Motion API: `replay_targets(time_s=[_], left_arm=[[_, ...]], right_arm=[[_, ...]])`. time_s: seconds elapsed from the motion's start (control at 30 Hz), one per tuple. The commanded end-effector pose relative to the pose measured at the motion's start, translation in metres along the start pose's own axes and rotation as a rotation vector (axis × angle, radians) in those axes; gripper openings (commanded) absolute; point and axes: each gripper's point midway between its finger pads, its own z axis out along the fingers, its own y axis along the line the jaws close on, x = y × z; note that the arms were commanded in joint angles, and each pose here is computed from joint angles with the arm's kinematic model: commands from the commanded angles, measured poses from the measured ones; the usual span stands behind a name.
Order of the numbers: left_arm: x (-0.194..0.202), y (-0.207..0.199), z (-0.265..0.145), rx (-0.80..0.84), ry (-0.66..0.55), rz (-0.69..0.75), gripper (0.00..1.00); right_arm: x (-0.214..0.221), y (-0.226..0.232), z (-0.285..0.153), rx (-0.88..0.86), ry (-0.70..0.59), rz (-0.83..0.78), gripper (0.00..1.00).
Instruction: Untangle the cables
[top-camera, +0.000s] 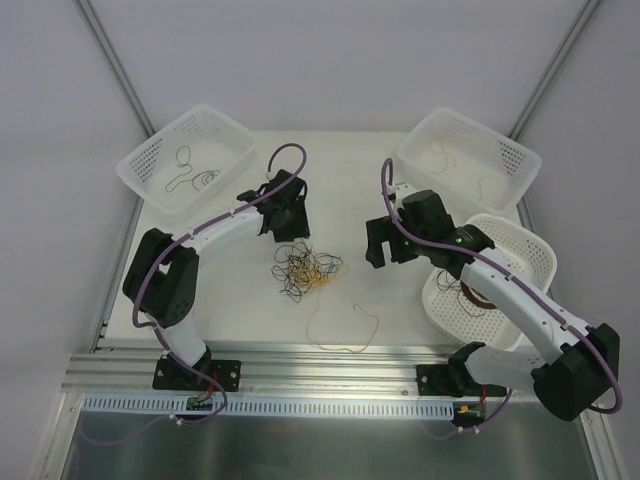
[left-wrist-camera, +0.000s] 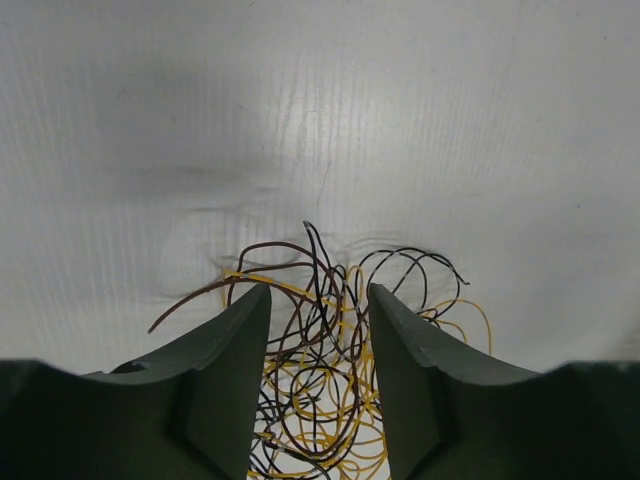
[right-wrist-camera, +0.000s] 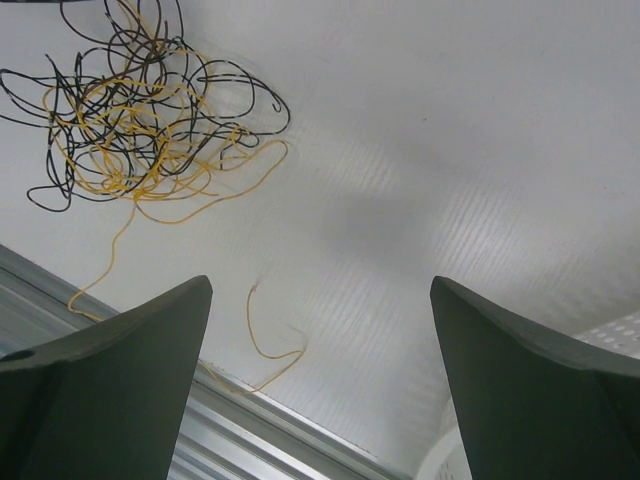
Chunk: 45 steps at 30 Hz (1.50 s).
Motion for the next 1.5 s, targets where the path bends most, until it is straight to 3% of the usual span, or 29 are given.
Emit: replay_targets(time_s=[0.0, 0.13, 0.23, 0.43, 0.8, 1.17, 1.47], left_arm=[[-0.002, -0.003, 0.0, -0.026, -0.001, 0.007, 0.42], [0.002, -0.008, 0.005, -0.009, 0.025, 0.03, 0.24], [0.005, -0.015, 0.004, 0.022, 0.046, 0.047, 0.0], [-0.018, -0.043, -0.034, 0.153, -0.029, 0.159, 0.0], [-0.067, -0.095, -0.171, 0.447, -0.314, 0.403, 0.0], [-0.086, -0.11, -0.227, 0.534, -0.432, 0.425, 0.0], [-0.128, -0.116, -0.287, 0.528, -0.63, 0.432, 0.0]], right_arm=[[-0.016, 0.015, 0.004, -0.06, -0.06, 0.013, 0.96], [-0.015, 0.022, 0.013, -0.078, -0.058, 0.016, 0.96], [-0.015, 0.028, 0.02, -0.099, -0.054, 0.022, 0.96], [-0.027, 0.056, 0.029, -0.23, -0.073, 0.078, 0.95], [-0.076, 0.083, 0.025, -0.372, -0.188, 0.15, 0.94], [-0.112, 0.102, 0.047, -0.449, -0.273, 0.251, 0.92], [-0.076, 0.123, 0.115, -0.469, -0.157, 0.279, 0.91]])
